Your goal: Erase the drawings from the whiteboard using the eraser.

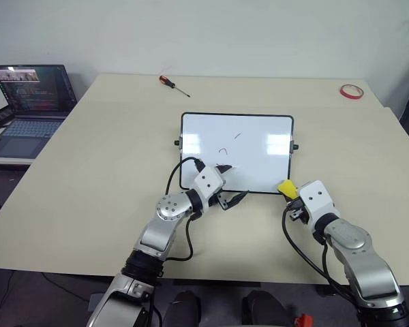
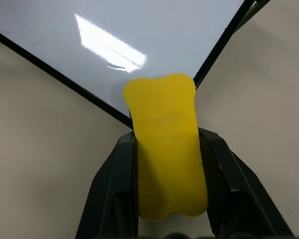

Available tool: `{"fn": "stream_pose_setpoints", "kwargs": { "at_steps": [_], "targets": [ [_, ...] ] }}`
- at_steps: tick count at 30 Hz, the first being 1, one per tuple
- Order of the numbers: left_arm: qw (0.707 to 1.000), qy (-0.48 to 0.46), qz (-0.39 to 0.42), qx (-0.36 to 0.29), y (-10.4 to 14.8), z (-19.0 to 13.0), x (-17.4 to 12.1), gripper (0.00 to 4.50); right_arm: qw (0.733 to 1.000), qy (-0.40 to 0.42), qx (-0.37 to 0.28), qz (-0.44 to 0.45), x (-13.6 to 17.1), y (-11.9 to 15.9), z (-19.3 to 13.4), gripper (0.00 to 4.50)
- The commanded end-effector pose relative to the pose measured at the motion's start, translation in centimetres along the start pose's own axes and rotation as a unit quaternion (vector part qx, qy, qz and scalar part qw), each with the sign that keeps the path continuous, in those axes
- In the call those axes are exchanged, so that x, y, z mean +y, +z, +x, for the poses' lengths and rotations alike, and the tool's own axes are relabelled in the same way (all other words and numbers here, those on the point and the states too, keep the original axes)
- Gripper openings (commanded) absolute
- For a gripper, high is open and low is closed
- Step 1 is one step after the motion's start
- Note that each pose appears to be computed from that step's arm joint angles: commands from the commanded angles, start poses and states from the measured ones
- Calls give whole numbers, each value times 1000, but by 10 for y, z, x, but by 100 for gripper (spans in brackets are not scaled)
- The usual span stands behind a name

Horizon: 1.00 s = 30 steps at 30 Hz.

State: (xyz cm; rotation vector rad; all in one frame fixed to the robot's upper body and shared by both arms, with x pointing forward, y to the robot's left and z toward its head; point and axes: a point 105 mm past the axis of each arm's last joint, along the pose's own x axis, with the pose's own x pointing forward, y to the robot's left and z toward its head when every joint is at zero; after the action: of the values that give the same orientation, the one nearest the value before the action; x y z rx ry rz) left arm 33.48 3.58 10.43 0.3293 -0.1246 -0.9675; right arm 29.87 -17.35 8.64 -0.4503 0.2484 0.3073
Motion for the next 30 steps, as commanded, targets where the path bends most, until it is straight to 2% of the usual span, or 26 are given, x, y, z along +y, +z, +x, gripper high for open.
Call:
{"fn": "stream_pose_setpoints", "kwargs": {
  "at_steps": [1, 7, 14, 17, 21, 30],
  "targets": [
    [1000, -2, 15, -25, 15, 5, 3, 450, 999, -38, -30, 11, -19, 15, -3, 127],
    [999, 18, 24, -37, 23, -1, 9, 450, 997, -37, -63, 15, -19, 32, -8, 127],
    [996, 81, 25, -38, 29, -23, 24, 450, 992, -39, -113, 31, -17, 58, -18, 127],
    [992, 117, 22, -34, 27, -36, 30, 450, 992, -39, -116, 32, -15, 57, -22, 127],
    [982, 186, 5, -20, 18, -58, 38, 450, 993, -43, -100, 40, -11, 43, -21, 127],
    [974, 222, -35, 3, 0, -70, 32, 450, 993, -42, -103, 35, -10, 41, -18, 127]
  ]
}}
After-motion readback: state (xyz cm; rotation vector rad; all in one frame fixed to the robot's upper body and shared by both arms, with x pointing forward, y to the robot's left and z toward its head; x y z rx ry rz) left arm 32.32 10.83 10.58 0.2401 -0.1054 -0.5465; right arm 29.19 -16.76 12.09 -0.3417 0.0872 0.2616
